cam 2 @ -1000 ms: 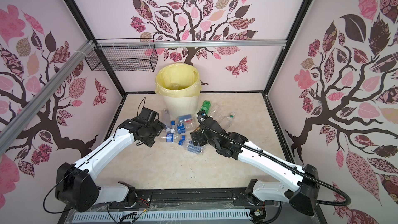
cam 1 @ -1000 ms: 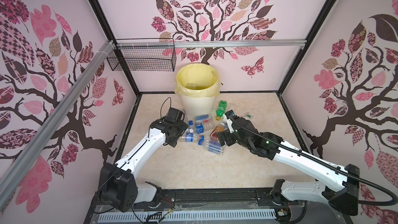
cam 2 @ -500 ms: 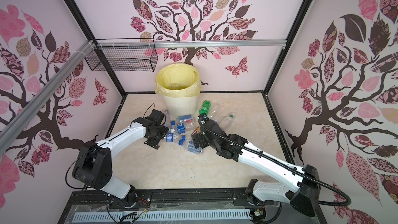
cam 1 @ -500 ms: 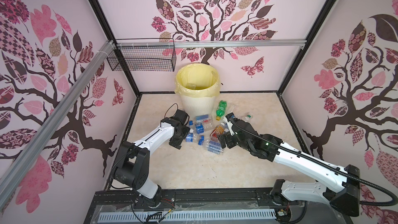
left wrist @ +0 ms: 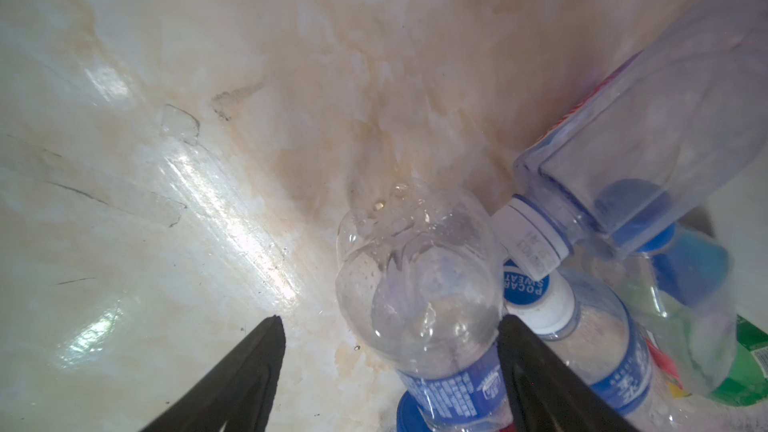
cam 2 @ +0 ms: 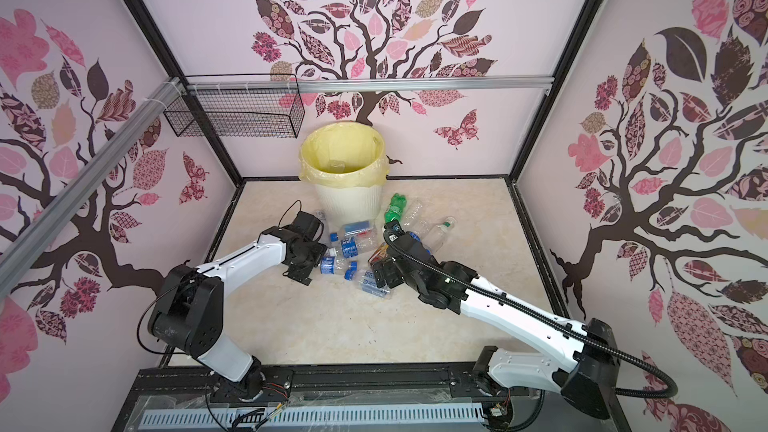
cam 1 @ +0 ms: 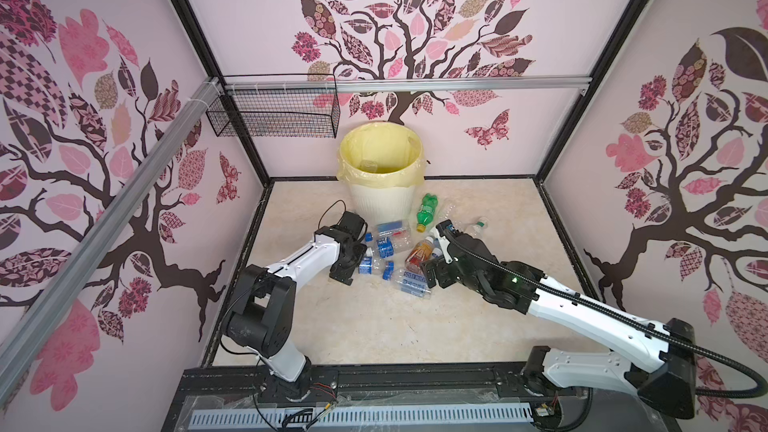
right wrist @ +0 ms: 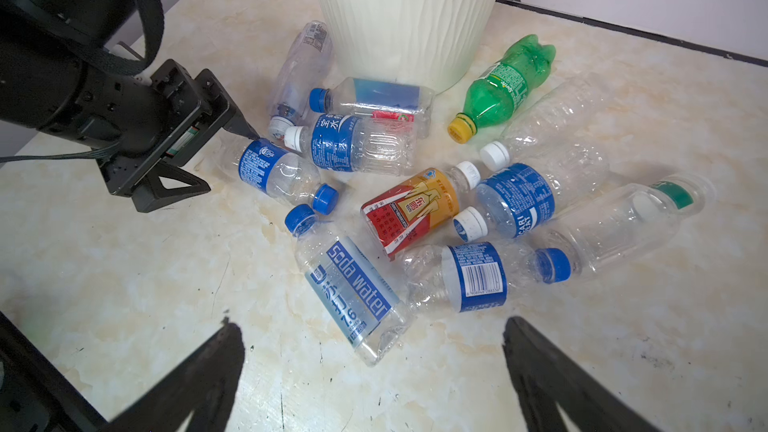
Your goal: Throw the plastic bottles in the bin
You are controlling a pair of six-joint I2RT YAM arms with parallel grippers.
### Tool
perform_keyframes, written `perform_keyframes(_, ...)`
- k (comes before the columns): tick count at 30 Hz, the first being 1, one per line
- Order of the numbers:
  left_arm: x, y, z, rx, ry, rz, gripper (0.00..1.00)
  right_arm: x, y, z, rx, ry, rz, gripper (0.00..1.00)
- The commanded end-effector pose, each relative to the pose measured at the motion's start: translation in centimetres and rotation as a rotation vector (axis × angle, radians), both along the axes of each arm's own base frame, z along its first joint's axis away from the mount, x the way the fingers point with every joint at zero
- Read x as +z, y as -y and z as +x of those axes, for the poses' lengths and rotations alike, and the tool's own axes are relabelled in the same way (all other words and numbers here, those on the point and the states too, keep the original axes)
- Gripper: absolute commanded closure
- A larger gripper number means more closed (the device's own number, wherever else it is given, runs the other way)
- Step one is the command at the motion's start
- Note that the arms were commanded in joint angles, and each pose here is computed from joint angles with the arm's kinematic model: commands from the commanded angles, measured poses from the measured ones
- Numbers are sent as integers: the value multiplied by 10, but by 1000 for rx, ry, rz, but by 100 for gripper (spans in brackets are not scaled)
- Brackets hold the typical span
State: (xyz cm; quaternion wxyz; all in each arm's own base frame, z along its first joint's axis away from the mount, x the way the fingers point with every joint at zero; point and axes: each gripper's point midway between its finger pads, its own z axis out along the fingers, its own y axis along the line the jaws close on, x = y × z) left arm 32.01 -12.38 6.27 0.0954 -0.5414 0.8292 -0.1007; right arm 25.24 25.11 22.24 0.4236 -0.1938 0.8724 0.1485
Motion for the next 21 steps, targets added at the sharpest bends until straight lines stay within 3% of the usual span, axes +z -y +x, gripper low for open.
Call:
perform_keyframes(1,-12,-9,-1,36,-3,31,17,5,3,-4,-2,15,30,0)
perform_keyframes(15,-29,-16,-3,50,-48,63,19,-8,-6,-1,21,4,12,0)
perform_keyframes(21,-31,-24,-11,55,-52,74,26,-10,-9,1,28,11,17,0)
